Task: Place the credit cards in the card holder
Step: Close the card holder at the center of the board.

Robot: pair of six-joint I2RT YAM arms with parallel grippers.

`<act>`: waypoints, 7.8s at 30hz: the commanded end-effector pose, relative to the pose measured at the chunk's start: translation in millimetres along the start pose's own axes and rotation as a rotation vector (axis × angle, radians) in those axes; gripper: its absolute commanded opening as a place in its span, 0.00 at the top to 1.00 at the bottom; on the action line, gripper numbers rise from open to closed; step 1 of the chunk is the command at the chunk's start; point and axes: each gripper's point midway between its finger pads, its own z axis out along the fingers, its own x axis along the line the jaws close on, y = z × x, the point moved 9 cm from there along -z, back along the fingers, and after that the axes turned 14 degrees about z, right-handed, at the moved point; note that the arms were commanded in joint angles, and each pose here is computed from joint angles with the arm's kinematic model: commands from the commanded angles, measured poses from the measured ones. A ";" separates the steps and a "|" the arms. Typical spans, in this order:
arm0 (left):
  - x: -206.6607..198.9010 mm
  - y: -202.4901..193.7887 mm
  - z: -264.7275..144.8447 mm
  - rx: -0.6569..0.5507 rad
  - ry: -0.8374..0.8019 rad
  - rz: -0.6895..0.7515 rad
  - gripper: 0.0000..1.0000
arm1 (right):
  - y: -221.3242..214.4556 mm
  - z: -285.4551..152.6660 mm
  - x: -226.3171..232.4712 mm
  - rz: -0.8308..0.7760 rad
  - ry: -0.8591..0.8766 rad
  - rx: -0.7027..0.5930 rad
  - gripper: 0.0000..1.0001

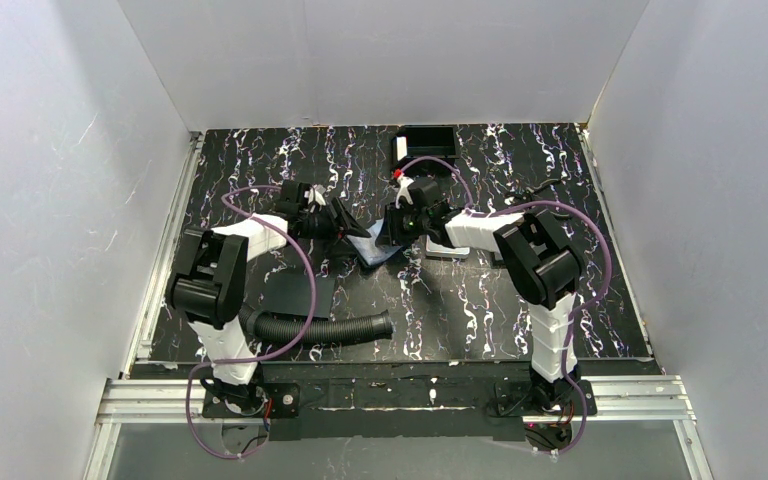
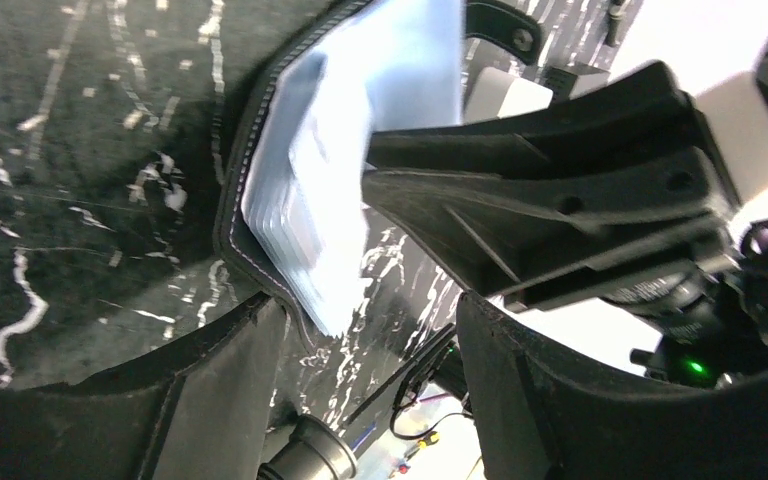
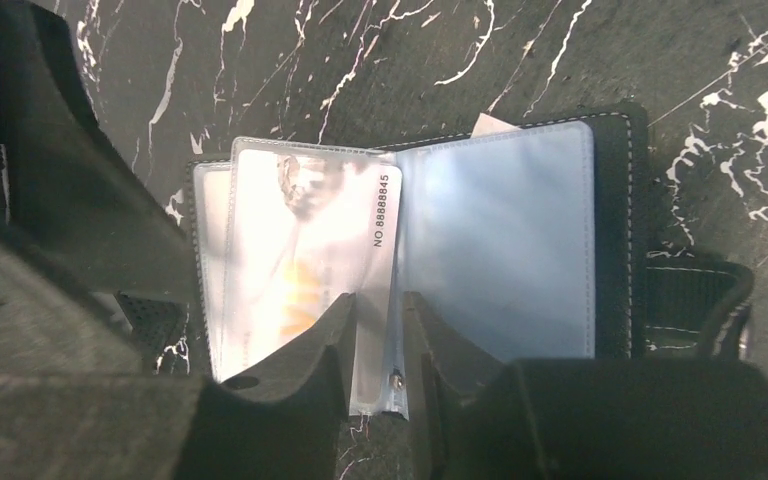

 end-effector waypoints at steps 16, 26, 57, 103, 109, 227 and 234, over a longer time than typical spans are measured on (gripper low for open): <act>-61.6 25.4 2.4 -0.048 -0.123 0.108 0.36 | 7.4 -30.1 -7.1 0.239 -0.022 0.018 0.48; -76.5 34.3 26.0 -0.016 -0.147 0.123 0.35 | 45.6 -73.5 -11.7 0.199 -0.058 -0.028 0.39; -99.7 39.5 79.7 0.123 -0.173 0.200 0.41 | 80.1 -111.8 -64.7 0.178 -0.199 -0.094 0.45; -47.0 11.1 104.3 0.304 0.246 0.183 0.53 | 80.7 -87.0 -22.3 0.059 -0.167 -0.085 0.99; -42.7 8.6 107.5 0.315 0.271 0.194 0.51 | 75.1 -86.8 -15.9 0.081 -0.079 -0.086 0.99; 9.3 10.7 117.0 0.333 0.459 0.201 0.51 | 32.7 -45.6 -37.1 0.211 -0.148 -0.092 0.93; 9.1 9.5 117.7 0.338 0.457 0.202 0.51 | 22.1 -44.3 -45.6 0.254 -0.166 -0.136 0.99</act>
